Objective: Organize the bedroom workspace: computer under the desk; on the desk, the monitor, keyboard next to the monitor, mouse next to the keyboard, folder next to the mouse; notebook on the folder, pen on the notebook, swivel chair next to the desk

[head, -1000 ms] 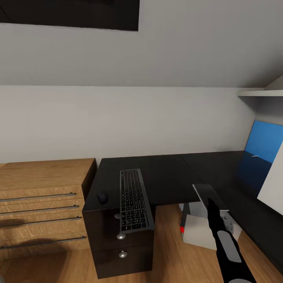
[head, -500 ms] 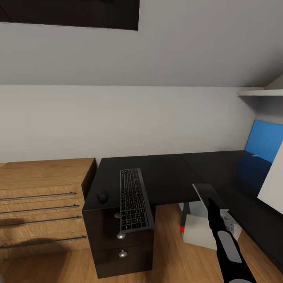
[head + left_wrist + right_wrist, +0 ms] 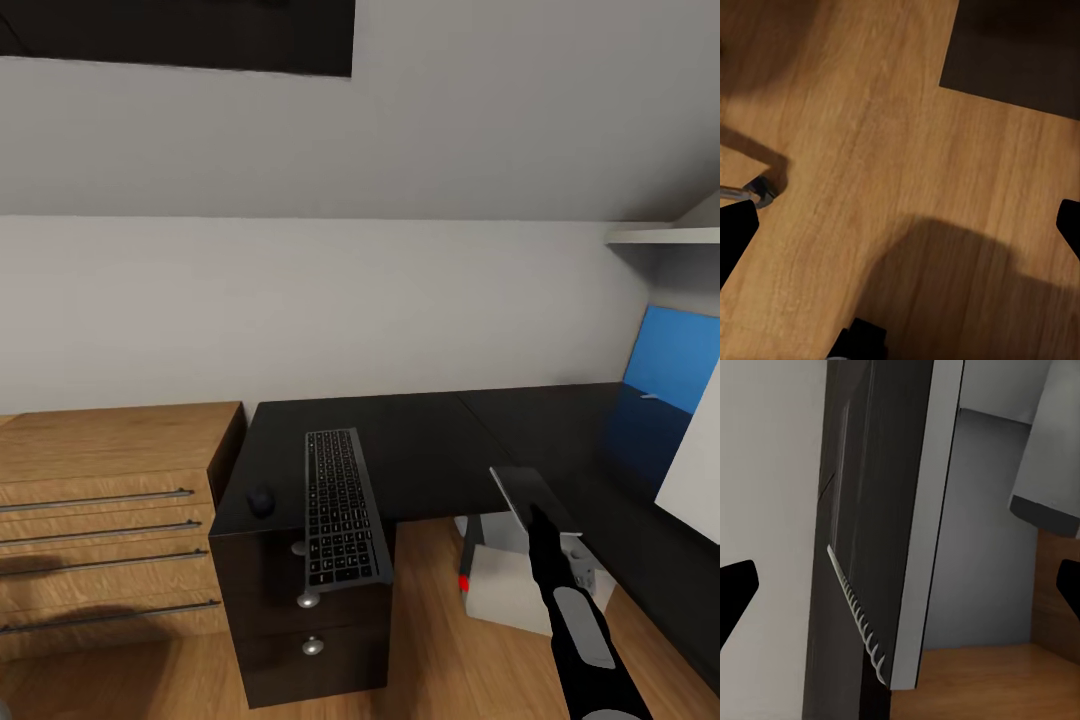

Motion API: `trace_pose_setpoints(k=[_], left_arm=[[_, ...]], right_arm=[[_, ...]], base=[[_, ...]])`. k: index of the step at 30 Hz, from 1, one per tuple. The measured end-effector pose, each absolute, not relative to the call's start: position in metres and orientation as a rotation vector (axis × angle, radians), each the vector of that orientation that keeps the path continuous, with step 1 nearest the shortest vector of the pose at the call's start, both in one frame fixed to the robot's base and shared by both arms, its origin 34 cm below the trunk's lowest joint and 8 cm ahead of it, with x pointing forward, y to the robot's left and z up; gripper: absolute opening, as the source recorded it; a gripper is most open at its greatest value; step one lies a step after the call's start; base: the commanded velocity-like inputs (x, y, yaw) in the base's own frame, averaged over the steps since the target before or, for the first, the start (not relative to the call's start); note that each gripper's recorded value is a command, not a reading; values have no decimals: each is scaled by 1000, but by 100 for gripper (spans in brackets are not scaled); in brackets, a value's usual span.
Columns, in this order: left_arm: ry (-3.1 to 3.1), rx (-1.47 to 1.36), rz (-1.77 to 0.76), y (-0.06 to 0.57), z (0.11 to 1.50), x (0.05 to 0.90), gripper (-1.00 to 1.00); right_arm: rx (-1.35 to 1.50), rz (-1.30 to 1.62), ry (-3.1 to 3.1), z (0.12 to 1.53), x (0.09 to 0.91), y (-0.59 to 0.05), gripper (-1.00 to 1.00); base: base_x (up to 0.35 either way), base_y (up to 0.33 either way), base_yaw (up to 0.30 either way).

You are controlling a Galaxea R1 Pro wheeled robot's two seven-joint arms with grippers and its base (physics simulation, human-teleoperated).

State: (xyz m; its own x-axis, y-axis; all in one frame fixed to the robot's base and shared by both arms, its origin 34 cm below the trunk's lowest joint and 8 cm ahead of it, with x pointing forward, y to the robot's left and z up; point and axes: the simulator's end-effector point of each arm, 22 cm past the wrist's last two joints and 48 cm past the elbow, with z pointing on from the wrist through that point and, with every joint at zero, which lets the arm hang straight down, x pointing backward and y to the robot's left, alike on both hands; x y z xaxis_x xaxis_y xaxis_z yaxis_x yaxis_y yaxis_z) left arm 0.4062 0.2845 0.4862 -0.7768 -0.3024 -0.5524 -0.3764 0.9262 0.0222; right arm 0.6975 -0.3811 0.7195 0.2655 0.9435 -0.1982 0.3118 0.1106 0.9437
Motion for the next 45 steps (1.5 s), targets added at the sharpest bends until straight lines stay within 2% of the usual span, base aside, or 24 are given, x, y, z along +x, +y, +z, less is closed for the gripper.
trace_pose_setpoints(k=[8,21,22,45], left_arm=[[2521,-484,179,285,486,406,100],[2521,-480,180,285,486,406,100],[2521,-480,181,285,486,406,100],[2522,-478,177,283,491,406,100]], right_arm=[[1424,716,1259,720,697,-381,100],[1426,717,1263,719,697,-381,100],[1426,718,1263,719,697,-381,-100],[1419,722,1263,726,699,-379,-100]], base=[[146,0,0],[7,0,0],[0,0,0],[0,0,0]])
